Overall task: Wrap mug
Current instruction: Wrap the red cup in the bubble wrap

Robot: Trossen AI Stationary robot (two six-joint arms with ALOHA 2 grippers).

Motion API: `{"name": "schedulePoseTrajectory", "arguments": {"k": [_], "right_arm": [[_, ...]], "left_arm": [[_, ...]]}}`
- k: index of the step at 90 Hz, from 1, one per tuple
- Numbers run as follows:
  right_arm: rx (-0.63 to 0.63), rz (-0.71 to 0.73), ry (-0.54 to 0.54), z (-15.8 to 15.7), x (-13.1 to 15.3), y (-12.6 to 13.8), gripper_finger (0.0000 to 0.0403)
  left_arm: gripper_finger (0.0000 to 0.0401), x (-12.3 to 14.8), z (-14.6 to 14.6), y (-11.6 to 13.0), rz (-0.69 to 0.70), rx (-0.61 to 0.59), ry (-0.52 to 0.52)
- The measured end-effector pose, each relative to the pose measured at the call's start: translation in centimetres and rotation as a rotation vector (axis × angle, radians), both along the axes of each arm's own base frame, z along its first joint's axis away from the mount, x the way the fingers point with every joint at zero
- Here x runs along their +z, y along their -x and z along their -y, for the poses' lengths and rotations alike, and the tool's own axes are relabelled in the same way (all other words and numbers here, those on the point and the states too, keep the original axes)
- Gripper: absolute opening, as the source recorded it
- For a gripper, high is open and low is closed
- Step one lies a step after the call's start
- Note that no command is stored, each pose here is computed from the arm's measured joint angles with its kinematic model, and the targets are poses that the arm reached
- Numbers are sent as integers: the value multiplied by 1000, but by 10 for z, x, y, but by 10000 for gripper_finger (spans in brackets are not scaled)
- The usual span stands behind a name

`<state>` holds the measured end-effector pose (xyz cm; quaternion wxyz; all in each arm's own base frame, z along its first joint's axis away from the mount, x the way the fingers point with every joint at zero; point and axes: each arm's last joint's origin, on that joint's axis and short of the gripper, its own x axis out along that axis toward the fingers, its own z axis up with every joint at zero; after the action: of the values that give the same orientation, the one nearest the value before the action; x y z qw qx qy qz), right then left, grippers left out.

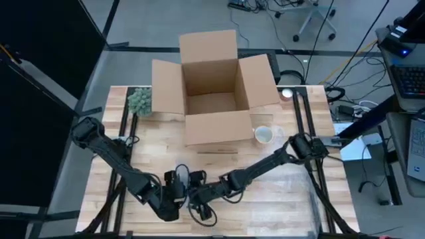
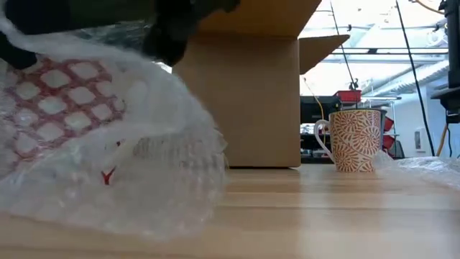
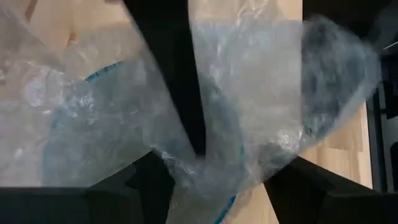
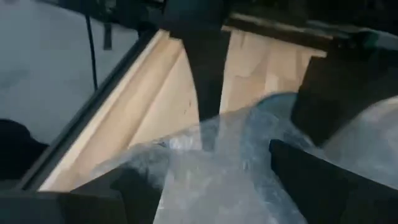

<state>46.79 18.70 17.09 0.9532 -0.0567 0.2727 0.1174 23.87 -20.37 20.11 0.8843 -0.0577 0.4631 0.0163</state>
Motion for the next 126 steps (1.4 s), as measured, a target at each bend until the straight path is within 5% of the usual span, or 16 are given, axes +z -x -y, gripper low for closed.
{"name": "schedulePoseTrajectory", "arguments": {"k": [63,96,126], "right_arm": [[22,10,83,3,-1,-4,263],[33,23,117,4,-1,-5,263],[47,35,132,3,-1,-5,263]], "left_arm": [[206,17,-4,6,-87,41,115],[206,55,-11,16,-7,47,141],[206,81,-36,34,114,142,20]]}}
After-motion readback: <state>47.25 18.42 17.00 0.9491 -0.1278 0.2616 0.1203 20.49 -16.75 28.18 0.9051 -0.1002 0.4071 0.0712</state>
